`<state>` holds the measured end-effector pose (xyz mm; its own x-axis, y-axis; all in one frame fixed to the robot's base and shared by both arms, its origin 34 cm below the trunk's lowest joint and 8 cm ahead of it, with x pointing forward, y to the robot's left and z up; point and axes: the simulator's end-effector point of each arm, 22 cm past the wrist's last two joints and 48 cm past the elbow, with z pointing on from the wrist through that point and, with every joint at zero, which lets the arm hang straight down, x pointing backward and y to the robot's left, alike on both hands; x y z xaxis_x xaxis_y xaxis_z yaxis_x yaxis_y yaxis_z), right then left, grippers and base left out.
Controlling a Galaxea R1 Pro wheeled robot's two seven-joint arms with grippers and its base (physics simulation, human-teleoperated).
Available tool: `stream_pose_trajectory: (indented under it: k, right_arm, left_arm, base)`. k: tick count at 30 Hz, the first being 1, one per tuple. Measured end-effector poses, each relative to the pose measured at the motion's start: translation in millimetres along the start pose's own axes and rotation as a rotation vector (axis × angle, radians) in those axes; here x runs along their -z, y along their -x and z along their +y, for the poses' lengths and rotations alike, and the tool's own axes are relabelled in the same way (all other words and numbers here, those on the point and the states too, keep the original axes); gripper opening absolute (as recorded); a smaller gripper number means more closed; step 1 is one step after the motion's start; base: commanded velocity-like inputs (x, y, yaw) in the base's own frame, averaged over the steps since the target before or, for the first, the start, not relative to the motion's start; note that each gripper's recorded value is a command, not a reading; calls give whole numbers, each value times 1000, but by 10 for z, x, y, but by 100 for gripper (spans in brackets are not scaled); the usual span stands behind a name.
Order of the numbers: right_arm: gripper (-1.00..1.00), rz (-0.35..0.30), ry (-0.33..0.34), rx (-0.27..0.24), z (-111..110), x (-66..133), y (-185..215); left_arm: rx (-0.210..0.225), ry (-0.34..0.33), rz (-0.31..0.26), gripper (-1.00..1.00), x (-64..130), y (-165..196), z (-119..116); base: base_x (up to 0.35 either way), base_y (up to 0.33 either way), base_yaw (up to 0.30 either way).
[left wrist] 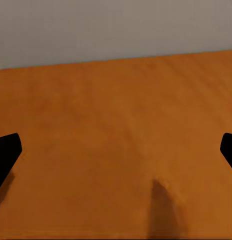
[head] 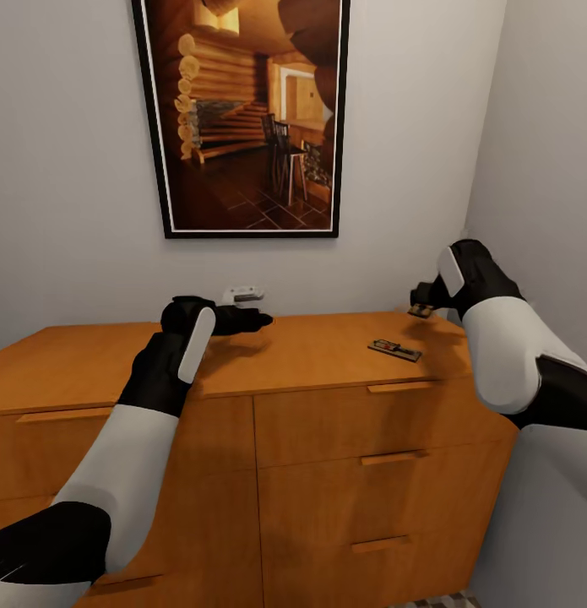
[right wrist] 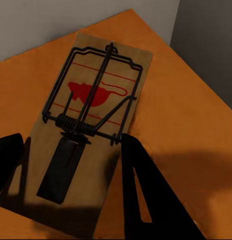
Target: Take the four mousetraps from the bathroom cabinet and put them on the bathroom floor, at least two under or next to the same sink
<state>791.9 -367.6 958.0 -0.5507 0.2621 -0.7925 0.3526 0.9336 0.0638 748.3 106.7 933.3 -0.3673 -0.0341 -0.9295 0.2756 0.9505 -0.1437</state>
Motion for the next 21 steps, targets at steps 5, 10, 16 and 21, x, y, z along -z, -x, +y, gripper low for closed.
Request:
stream_pose_trajectory:
  k: [5, 10, 16, 21]
  right_arm:
    - [-100, 37, 20, 14, 194, -152, -263]
    - [-100, 67, 13, 42, 274, -283, -489]
    - [-100, 62, 10, 43, 274, -284, -491]
    - [-100, 64, 9, 45, 270, -277, -492]
  left_arm:
    - [31, -10, -2, 100, 25, -73, 55]
    - [46, -32, -2, 100, 46, -153, 23]
    - [42, -37, -30, 100, 118, -64, 5]
    - [37, -40, -56, 100, 180, 21, -13]
  base:
    - [0, 0, 0]
    - [0, 0, 0]
    - [0, 0, 0]
    - [0, 0, 0]
